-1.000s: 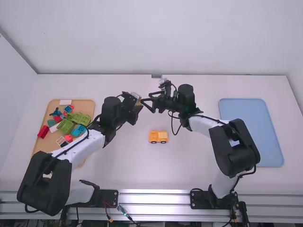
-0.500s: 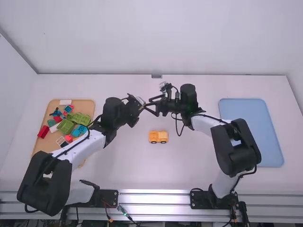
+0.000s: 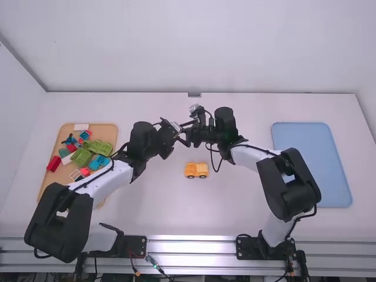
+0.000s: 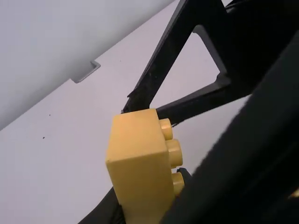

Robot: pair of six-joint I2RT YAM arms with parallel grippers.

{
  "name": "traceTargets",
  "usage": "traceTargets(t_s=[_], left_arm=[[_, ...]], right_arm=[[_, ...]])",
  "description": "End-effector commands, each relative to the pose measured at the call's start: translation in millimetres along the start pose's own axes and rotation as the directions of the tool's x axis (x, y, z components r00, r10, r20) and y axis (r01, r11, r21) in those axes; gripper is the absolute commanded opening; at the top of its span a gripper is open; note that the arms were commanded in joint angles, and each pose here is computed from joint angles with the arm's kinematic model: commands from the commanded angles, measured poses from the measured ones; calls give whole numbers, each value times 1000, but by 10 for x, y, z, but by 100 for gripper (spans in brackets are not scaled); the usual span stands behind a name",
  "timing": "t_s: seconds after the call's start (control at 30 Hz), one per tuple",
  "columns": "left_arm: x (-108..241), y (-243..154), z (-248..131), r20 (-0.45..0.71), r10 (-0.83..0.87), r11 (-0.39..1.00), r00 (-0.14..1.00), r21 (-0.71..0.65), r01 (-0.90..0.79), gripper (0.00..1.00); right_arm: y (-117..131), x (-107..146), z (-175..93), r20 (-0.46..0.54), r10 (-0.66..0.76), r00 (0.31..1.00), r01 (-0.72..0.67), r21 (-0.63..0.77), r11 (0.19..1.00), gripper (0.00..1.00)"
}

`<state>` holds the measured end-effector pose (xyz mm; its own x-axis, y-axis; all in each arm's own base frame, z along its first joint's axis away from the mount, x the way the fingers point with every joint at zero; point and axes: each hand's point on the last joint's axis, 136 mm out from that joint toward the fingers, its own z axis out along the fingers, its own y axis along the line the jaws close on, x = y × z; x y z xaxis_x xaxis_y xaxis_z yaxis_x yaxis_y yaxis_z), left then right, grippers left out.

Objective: Assemble lego blocks to make yellow taxi

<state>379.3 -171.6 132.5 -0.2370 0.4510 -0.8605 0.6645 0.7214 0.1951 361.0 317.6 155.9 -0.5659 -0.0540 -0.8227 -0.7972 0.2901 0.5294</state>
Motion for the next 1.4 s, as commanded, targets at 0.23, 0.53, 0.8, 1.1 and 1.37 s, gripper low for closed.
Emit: traceTargets(t_s=[0.23,0.53,0.8,1.1,1.37], left_arm=[[-57,-38,19,28,-44,999,999,14,44,2],[-80,-126,15,41,-38,997,998,64,35,2],[-75,-111,16,38,-38,998,999,56,36,3],[-73,-108,17,36,-45,998,998,54,43,99],[113,249,-6,-29,-202,967,979,-162,195,99]], right_arm=[[-71,8,24,0,7,1000,-7,38,999,49],[-90,-5,28,7,3,1000,-3,52,999,44],[-96,-7,22,8,4,1000,-4,53,999,33],[-172,-30,17,21,3,1000,-5,97,995,25],[-564,-71,-91,48,-31,998,14,310,951,19]])
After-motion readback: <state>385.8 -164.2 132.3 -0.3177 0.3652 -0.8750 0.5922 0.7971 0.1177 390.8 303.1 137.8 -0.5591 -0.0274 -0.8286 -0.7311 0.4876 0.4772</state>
